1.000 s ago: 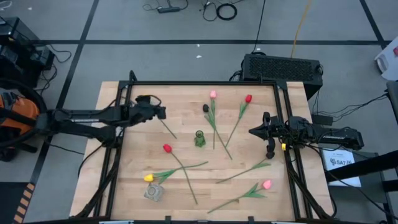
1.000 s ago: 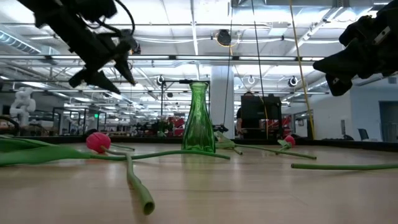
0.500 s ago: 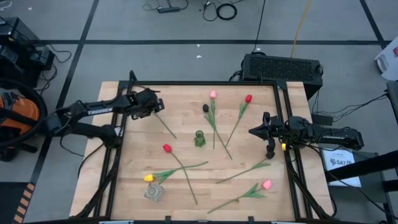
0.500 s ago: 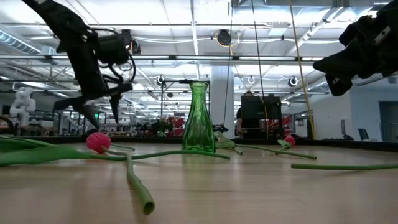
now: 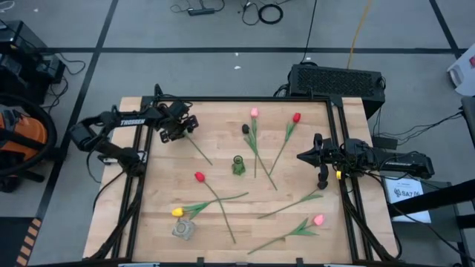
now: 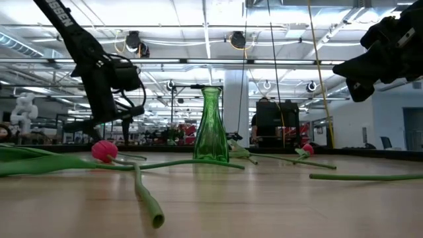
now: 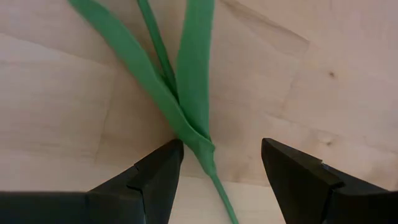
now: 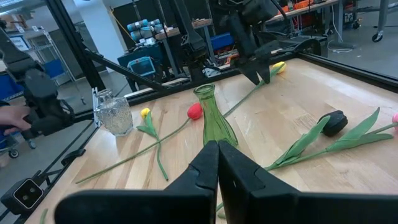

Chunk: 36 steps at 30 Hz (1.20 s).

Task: Sort flowers into vase by color
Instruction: Put the top yellow tulip into the green vase

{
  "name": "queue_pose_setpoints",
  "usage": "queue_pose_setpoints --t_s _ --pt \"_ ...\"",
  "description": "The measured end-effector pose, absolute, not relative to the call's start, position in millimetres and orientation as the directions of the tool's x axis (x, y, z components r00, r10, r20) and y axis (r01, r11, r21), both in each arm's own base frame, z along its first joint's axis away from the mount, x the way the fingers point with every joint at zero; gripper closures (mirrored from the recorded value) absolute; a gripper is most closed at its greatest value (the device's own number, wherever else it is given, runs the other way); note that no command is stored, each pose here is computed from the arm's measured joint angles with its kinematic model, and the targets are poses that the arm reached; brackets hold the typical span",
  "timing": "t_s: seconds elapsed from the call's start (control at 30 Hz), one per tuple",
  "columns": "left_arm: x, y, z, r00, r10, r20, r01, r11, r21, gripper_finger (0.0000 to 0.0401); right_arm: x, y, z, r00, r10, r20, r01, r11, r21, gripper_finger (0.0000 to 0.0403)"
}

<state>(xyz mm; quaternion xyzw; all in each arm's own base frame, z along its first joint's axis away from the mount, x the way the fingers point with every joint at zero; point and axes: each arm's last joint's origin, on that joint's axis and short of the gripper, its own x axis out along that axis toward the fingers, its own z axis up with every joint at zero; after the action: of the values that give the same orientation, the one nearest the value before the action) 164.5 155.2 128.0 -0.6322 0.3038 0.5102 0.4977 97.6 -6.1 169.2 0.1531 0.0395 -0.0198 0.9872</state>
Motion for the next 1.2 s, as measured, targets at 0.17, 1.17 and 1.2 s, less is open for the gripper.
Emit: queue_pose_setpoints --t_s 0.17,1.17,1.2 --pt "165 156 124 0.276 0.107 -0.955 -0.905 -0.306 -0.296 0.0167 98 -6 169 0.996 -0.028 -0.084 0.052 0.952 0.301 0.0399" --pt "170 158 185 0.565 0.391 -0.726 -0.773 -0.054 -0.631 0.0387 98 -6 169 0.996 -0.026 -0.084 0.051 0.952 0.301 0.0399" --pt "171 157 195 0.609 0.422 -0.671 -0.742 0.004 -0.671 0.0387 98 -6 169 0.996 -0.026 -0.084 0.051 0.952 0.301 0.0399"
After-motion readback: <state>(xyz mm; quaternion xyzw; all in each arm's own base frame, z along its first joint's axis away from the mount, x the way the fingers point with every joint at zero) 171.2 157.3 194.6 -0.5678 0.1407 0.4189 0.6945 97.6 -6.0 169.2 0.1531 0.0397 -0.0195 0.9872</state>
